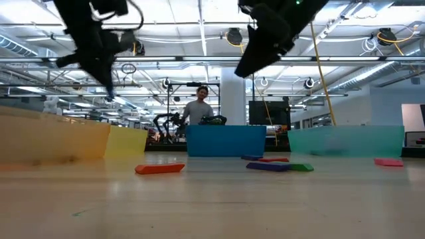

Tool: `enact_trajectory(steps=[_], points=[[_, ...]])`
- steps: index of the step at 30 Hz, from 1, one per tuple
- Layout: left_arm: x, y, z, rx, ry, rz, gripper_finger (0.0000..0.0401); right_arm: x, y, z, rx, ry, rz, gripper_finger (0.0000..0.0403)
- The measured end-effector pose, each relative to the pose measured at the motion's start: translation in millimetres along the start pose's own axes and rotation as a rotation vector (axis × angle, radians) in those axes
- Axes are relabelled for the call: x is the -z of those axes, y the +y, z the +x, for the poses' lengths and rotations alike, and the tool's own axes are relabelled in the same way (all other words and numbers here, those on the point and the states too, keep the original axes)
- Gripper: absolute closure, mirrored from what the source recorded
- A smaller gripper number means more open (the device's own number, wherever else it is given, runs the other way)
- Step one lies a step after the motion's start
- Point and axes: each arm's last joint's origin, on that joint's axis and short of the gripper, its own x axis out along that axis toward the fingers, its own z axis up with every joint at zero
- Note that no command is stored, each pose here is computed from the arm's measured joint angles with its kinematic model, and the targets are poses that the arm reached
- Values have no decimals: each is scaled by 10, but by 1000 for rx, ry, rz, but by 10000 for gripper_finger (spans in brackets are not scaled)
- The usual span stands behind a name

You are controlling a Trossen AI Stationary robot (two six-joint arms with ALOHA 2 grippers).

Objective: Sort crayons/erasers/pens/pencils in bins
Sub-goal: Put the blue eraser into the yellow bin

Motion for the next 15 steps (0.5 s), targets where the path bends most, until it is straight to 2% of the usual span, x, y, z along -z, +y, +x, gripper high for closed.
enact_trajectory(steps=[2, 6, 11, 15], points=[[-28, 72, 76, -87, 21, 32, 384, 40, 7, -7, 32, 18, 94, 170], [-119, 117, 279, -151, 31, 85, 384, 171, 83, 55, 38, 57, 228, 170], [-199, 194, 658, -244, 71, 93, 383, 364, 279, 214, 24, 149, 322, 170], [-206, 281, 897, -296, 100, 65, 360, 548, 401, 406, 109, 196, 453, 173]])
